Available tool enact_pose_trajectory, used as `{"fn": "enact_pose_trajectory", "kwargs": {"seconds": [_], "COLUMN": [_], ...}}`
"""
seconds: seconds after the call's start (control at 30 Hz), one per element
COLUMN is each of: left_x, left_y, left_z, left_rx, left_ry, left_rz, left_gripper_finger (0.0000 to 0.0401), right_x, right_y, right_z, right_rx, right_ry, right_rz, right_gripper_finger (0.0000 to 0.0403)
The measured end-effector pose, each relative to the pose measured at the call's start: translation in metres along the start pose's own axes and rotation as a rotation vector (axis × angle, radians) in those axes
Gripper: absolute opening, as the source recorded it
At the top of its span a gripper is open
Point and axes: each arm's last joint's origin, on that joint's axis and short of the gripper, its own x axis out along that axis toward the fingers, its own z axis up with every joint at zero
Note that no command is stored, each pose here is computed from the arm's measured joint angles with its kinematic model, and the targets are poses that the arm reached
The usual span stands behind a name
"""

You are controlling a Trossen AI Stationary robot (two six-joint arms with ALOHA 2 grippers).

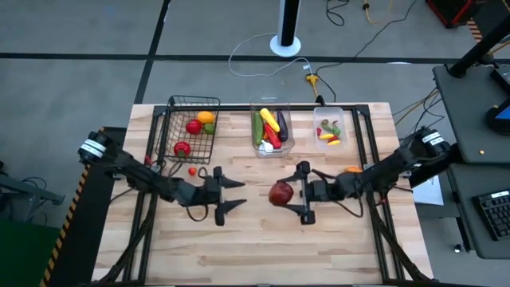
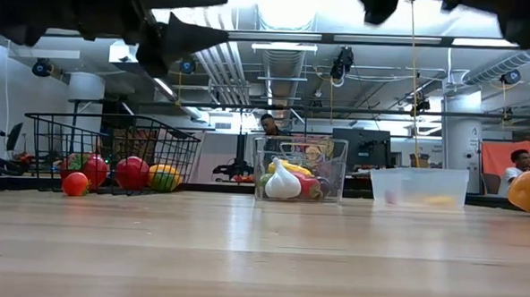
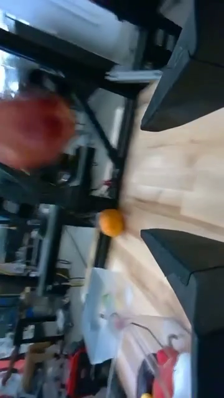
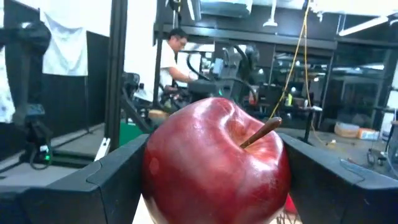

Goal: Sort produce into baskets
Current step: Put the red apple into the black wire basket

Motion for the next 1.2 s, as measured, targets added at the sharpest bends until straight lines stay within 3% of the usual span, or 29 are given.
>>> {"fn": "enact_pose_trajectory", "kwargs": {"seconds": [0.27, 0.47, 0.7, 0.87, 1.2], "left_x": [0.008, 0.026, 0.044, 0.040, 0.027], "left_y": [-0.005, -0.014, -0.026, -0.030, -0.028], "left_z": [-0.006, -0.007, -0.001, -0.003, -0.011], "left_rx": [-0.030, 0.071, 0.125, 0.151, 0.135], "left_ry": [-0.015, -0.040, -0.063, -0.049, -0.021], "left_rz": [0.008, 0.105, 0.103, 0.047, 0.068], "left_gripper_finger": [0.0272, 0.0272, 0.0277, 0.0296, 0.0313], "right_x": [0.010, 0.025, 0.035, 0.036, 0.035], "right_y": [-0.009, -0.009, -0.010, -0.011, -0.012], "right_z": [-0.030, -0.034, -0.044, -0.044, -0.038], "right_rx": [-0.023, -0.029, -0.023, -0.042, -0.056], "right_ry": [0.017, -0.085, -0.085, -0.080, -0.047], "right_rz": [0.061, 0.062, 0.046, 0.047, 0.068], "right_gripper_finger": [0.0317, 0.0317, 0.0317, 0.0317, 0.0318]}}
